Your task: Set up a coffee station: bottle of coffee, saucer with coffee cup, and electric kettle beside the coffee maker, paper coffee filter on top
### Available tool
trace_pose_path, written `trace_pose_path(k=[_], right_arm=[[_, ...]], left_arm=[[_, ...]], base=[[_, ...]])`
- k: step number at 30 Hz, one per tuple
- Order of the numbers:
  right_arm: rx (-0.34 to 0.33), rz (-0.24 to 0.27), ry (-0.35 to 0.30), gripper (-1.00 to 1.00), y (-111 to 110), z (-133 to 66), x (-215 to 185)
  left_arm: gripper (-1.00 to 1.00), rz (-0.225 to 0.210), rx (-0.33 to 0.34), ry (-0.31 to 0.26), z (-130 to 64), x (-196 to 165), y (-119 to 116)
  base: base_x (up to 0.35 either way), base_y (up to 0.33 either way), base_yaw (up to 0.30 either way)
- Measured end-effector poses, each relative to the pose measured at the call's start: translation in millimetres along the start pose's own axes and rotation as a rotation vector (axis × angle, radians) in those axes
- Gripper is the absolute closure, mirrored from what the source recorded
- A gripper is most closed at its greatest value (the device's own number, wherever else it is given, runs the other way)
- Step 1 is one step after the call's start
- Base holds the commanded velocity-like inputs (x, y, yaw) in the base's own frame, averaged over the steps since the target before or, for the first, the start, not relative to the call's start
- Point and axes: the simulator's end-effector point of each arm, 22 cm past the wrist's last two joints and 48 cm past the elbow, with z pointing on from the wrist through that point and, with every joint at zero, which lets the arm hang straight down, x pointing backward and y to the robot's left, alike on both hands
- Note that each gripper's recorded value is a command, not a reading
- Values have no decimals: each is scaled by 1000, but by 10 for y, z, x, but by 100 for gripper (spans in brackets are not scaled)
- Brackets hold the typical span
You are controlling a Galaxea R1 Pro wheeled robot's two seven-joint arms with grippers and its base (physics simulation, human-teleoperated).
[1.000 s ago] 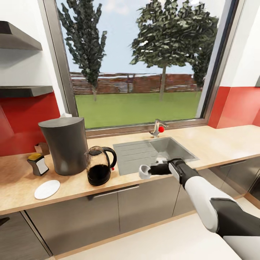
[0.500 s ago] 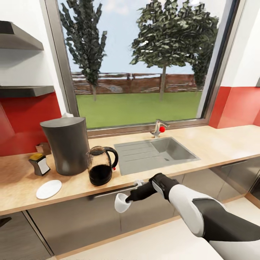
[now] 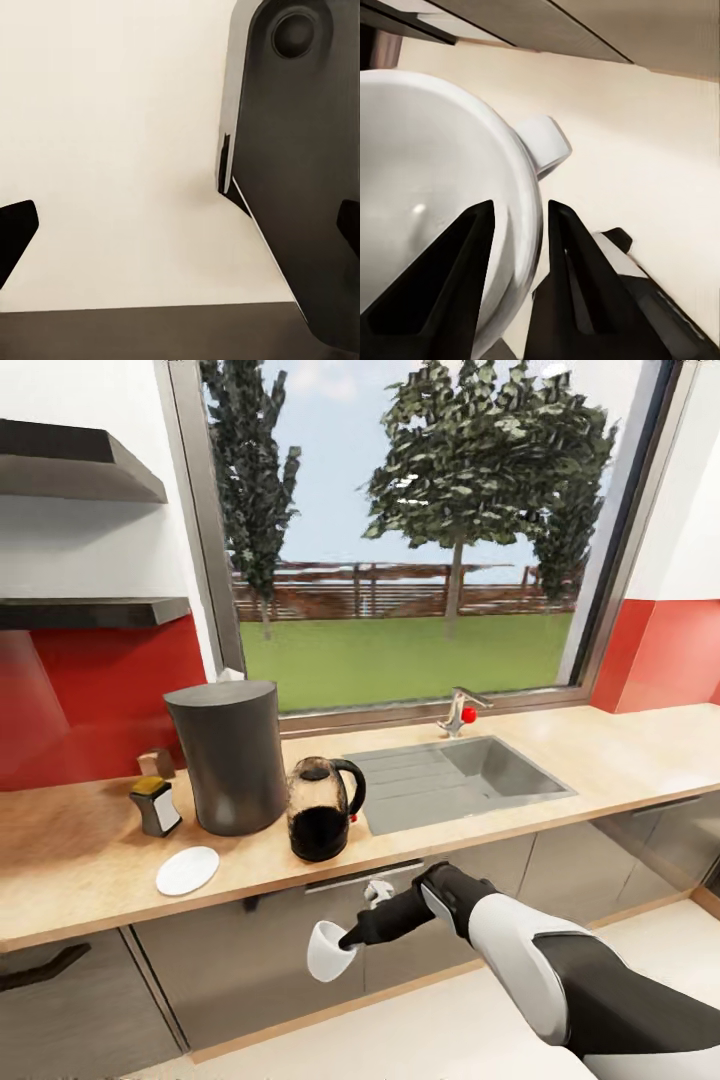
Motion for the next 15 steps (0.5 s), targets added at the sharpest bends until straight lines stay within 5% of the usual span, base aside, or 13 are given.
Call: trace_pose_path(k=[9, 15], right_arm=[[-6, 7, 3, 100, 1, 27, 52], [-7, 10, 0, 100, 3, 26, 42]], left_arm=[[-100, -2, 0, -1, 0, -2, 2], [-100, -6, -1, 1, 0, 4, 4]], base=[[-69, 312, 1], [-1, 339, 247]])
